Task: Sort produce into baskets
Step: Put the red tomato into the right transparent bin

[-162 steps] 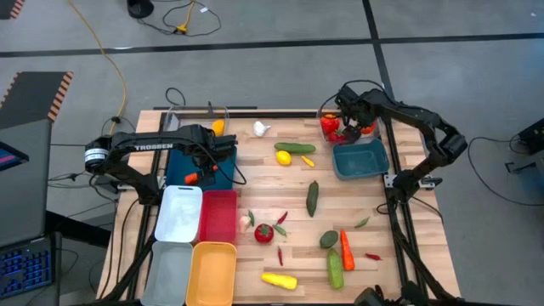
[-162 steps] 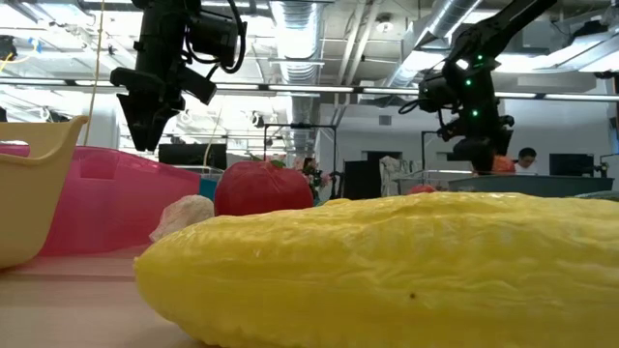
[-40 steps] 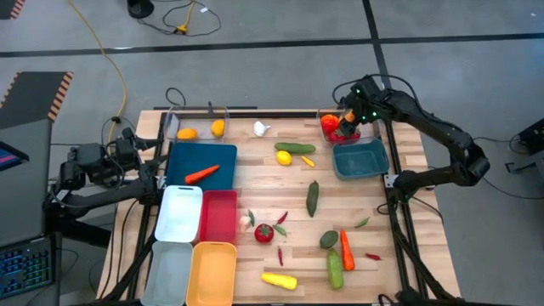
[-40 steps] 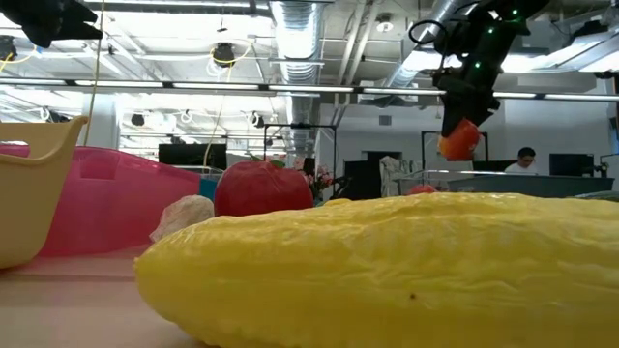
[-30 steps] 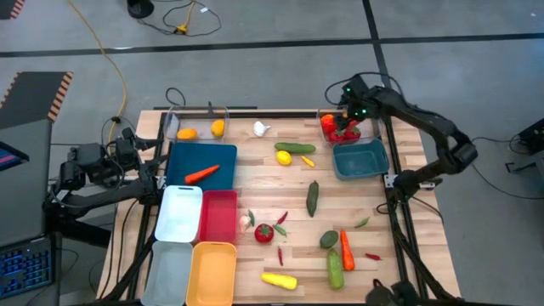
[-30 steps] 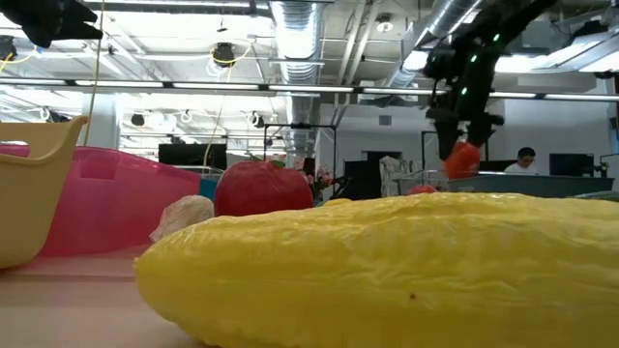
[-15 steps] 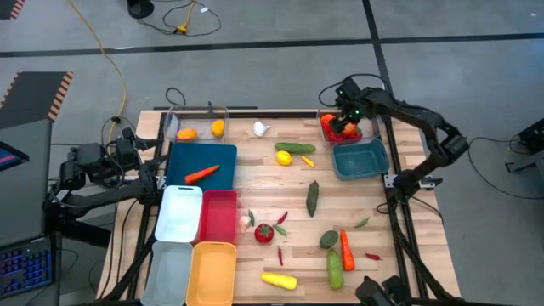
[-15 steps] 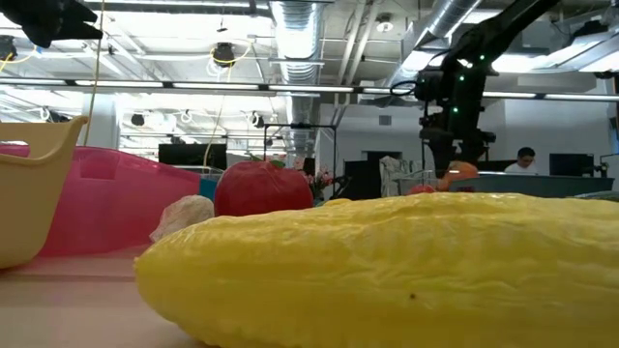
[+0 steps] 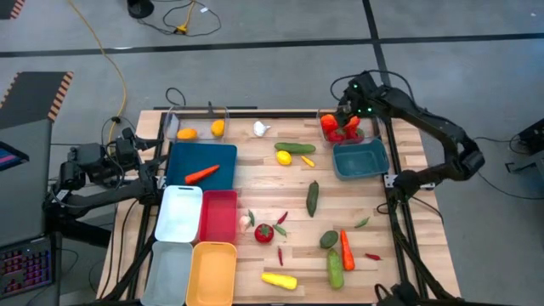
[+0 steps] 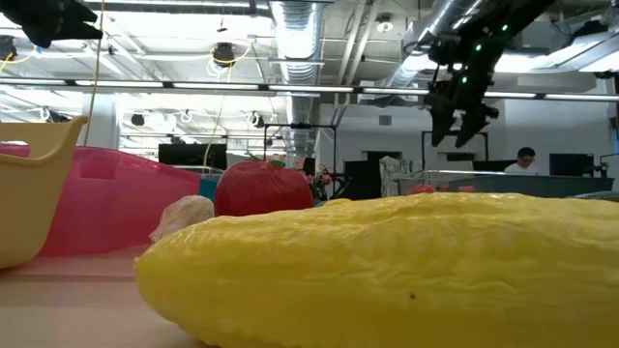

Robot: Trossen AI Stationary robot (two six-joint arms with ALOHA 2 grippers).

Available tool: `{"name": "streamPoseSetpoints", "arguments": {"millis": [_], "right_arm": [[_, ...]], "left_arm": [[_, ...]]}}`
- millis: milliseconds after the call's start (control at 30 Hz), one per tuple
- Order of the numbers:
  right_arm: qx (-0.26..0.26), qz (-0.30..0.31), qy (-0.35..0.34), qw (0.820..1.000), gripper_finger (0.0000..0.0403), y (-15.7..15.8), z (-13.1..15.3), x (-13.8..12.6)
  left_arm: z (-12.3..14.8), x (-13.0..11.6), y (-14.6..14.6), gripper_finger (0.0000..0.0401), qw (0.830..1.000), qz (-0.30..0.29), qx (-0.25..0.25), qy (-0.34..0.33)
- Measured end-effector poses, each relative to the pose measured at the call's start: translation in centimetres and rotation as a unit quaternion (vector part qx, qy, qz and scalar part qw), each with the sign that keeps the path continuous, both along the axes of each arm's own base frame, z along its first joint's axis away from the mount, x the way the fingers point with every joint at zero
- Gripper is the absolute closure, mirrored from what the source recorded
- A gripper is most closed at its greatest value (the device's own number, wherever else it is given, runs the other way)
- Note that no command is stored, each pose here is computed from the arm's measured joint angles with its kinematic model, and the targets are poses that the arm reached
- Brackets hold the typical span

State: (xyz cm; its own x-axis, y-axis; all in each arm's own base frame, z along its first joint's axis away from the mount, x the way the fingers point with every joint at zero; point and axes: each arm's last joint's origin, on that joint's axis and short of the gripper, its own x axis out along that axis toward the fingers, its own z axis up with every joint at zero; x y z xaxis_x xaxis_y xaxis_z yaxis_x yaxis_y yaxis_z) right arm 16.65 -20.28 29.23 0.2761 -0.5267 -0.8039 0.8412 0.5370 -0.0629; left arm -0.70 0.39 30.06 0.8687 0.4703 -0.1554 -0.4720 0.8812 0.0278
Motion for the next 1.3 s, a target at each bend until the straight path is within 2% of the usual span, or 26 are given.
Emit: {"name": "streamPoseSetpoints", "arguments": {"millis": [133, 333, 600, 900, 1300], "right_arm": [[-0.025, 0.038, -0.023, 0.999, 0.0003, 2.3, 1.6, 0.5], [-0.037, 0.128, -0.050, 0.990, 0.0003, 6.6, 2.8, 2.8], [0.001, 0.212, -0.084, 0.974, 0.0003, 12.2, 2.7, 5.9], [0.045, 0.272, -0.096, 0.956, 0.0003, 17.3, 2.1, 7.7], [0.066, 0.335, -0.101, 0.934, 0.0003, 21.8, 0.3, 10.6]], "left_arm": [[0.0, 0.0, 0.0, 0.0157, 1.000, 0.000, 0.000, 0.000], [0.0, 0.0, 0.0, 0.0157, 1.000, 0.000, 0.000, 0.000], [0.0, 0.0, 0.0, 0.0157, 1.000, 0.000, 0.000, 0.000], [0.0, 0.0, 0.0, 0.0157, 1.000, 0.000, 0.000, 0.000], [0.0, 0.0, 0.0, 0.0157, 1.000, -0.001, 0.002, 0.000]]}}
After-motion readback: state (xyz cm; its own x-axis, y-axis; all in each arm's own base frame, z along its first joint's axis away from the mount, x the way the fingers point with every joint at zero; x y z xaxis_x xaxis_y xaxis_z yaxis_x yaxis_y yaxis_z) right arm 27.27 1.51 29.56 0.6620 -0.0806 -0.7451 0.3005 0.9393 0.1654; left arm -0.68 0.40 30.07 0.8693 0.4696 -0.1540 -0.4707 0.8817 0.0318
